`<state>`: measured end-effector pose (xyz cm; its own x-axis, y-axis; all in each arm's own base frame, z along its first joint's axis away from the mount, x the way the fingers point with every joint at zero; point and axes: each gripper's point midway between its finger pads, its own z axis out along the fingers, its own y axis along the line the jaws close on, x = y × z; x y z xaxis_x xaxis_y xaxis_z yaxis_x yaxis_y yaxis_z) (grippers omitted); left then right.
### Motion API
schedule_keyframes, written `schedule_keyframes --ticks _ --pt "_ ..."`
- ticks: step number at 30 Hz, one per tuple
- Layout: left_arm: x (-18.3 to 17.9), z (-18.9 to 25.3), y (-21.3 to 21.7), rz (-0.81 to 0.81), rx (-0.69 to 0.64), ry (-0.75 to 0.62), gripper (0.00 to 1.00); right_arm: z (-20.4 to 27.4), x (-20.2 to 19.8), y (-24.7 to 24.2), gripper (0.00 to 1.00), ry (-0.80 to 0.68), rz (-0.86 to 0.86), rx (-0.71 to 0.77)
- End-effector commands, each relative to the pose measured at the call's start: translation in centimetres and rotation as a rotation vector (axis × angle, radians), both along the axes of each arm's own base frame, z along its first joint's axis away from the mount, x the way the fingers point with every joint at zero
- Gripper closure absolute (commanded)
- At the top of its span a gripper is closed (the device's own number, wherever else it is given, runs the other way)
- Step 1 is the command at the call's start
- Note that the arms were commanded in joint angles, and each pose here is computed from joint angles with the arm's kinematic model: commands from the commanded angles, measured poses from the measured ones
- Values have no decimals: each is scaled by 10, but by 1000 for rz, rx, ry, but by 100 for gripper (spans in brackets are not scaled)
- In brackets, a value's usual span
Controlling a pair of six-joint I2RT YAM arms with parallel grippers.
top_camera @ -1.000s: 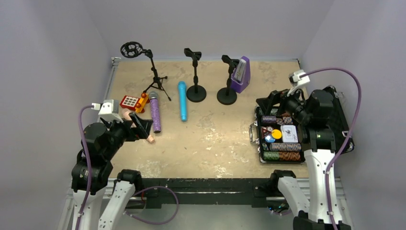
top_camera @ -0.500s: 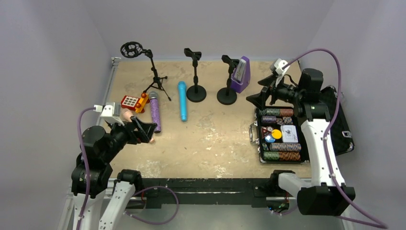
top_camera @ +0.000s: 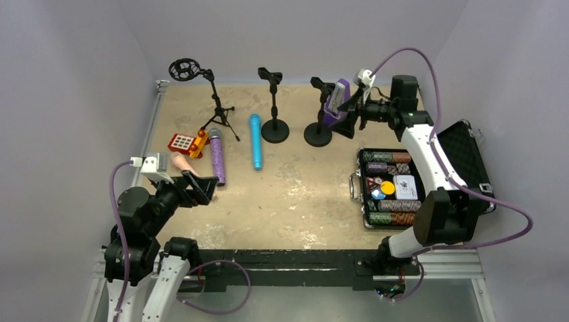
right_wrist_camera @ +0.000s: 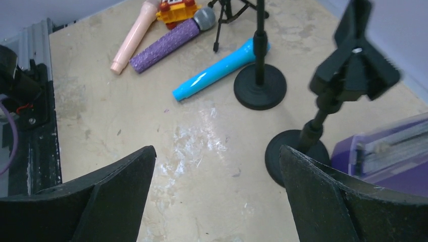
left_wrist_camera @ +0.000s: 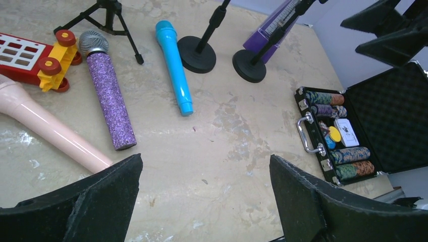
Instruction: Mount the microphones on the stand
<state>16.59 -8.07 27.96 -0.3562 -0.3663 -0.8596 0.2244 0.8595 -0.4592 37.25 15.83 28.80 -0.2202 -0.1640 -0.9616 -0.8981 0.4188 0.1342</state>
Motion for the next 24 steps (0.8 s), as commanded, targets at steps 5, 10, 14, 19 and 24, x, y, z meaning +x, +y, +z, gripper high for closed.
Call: schedule_keyframes --ticks 5,10,14,19,24 --pt "10 -8 17 105 13 -5 0 -20 14 17 3 -124 -44 -80" --pt "14 -10 7 53 0 16 0 -26 36 19 3 -147 -58 -91" --pt "13 -15 2 30 -13 22 0 -31 59 31 4 -171 -54 -144" --pt "13 -16 0 18 -18 11 0 -35 85 45 7 -182 -148 -136" --pt "13 -11 0 10 -7 -4 0 -40 101 40 8 -220 -240 -101"
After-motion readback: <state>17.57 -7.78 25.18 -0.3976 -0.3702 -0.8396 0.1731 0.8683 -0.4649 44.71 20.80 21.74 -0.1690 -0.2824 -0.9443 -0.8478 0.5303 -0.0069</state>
